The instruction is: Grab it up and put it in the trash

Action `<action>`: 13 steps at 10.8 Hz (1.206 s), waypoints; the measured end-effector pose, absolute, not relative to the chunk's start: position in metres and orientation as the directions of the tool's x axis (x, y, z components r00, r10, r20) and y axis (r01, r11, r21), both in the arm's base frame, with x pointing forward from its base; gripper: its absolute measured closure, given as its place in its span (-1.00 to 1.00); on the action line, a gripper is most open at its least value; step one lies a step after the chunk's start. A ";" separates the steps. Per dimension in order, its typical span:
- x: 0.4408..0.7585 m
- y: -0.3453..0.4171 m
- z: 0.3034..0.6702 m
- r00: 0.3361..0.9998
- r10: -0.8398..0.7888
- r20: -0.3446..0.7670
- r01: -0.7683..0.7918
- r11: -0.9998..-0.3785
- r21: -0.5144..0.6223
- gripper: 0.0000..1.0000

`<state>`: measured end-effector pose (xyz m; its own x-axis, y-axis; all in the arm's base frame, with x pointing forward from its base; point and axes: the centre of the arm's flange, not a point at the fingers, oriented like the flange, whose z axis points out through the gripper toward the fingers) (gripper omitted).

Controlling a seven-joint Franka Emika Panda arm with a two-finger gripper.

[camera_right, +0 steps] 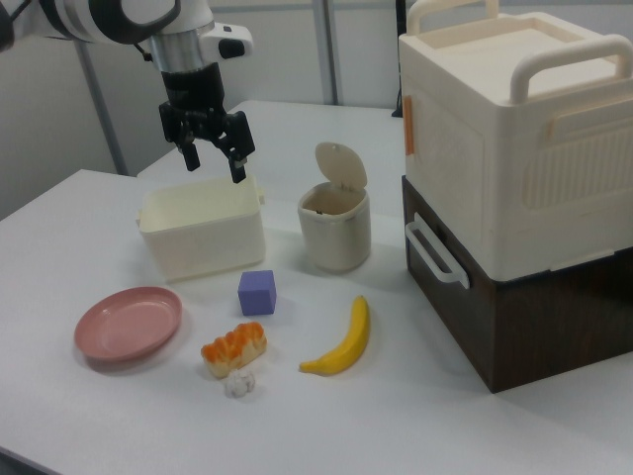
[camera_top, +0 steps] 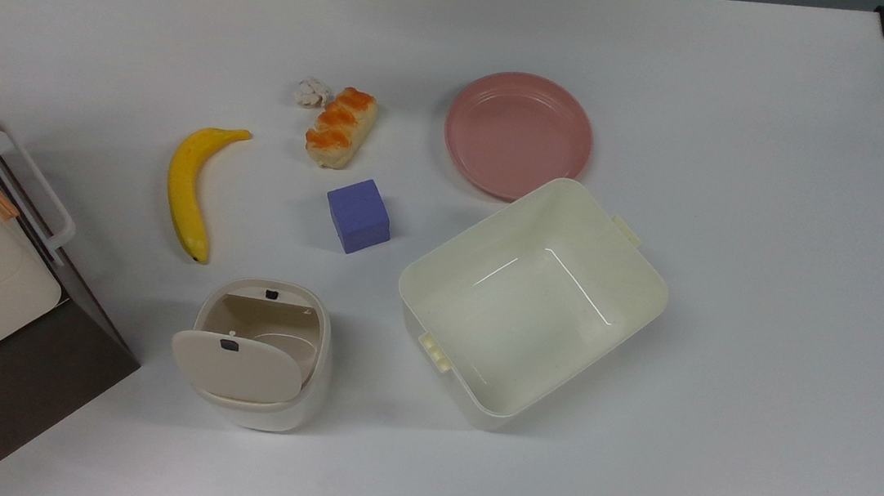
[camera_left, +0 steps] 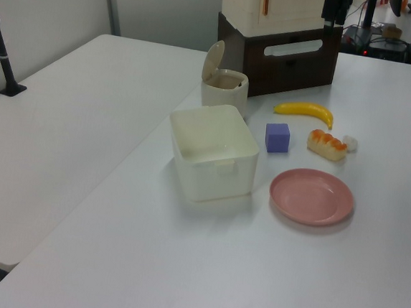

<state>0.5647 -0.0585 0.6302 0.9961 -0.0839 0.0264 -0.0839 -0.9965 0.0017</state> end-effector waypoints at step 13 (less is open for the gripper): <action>0.565 -0.061 0.627 0.999 -0.032 0.015 -0.032 -0.999 0.024 -1.00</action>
